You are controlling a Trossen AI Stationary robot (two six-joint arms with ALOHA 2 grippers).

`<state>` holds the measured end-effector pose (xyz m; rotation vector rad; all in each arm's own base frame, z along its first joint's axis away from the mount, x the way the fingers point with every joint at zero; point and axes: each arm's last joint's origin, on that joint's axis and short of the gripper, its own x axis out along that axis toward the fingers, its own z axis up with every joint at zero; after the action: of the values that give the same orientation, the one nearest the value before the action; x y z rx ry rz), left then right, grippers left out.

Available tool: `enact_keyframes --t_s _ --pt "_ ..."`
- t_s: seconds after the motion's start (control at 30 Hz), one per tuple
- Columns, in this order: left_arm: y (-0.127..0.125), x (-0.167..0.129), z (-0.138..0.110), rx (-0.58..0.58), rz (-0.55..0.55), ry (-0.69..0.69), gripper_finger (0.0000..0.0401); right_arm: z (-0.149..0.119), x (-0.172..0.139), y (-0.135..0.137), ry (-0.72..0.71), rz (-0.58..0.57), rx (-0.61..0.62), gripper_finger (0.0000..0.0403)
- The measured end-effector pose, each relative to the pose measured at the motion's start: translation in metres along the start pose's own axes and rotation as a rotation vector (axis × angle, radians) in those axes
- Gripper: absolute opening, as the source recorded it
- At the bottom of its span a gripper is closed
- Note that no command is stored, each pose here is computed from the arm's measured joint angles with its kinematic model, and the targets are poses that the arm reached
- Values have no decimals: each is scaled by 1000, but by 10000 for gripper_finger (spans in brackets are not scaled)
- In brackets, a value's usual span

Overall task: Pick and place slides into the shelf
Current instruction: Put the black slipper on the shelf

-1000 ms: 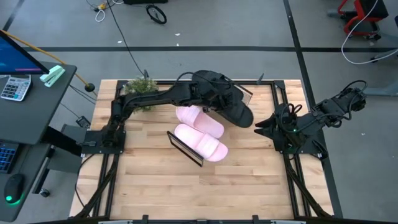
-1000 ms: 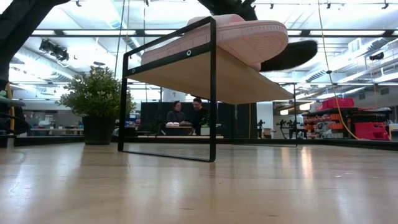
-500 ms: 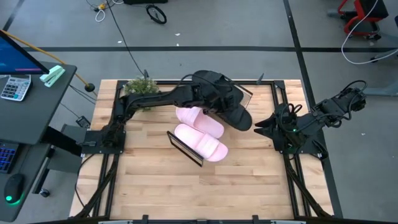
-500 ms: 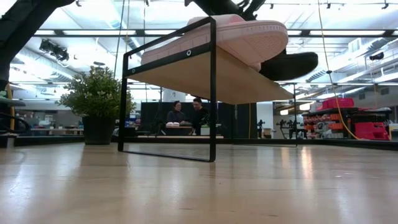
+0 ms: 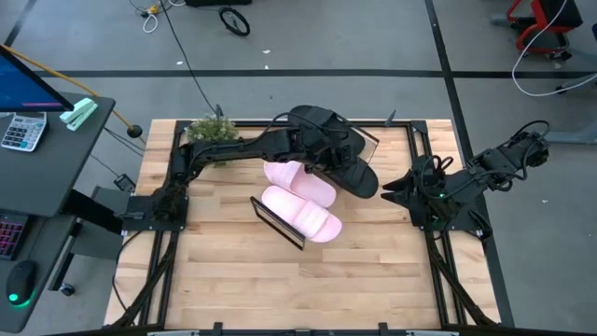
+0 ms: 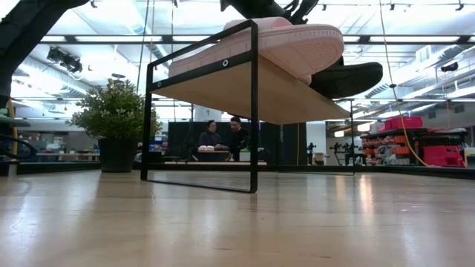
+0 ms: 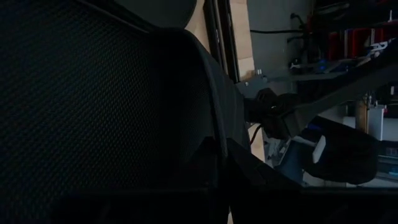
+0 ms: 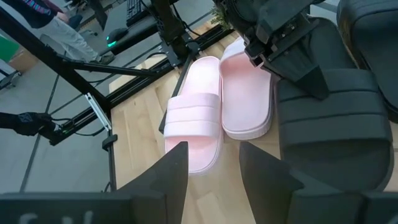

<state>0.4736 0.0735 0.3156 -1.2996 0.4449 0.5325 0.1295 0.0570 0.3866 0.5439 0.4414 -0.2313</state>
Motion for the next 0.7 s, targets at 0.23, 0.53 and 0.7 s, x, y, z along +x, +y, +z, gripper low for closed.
enact_keyframes --t_s 0.23,0.53,0.7 --pt "1 0 1 -1 3 4 15 0 0 0 0 0 -8 149" --pt "2 0 4 -5 4 8 14 0 0 0 0 0 -10 149" --pt "4 0 7 -1 16 10 14 0 0 0 0 0 -10 149"
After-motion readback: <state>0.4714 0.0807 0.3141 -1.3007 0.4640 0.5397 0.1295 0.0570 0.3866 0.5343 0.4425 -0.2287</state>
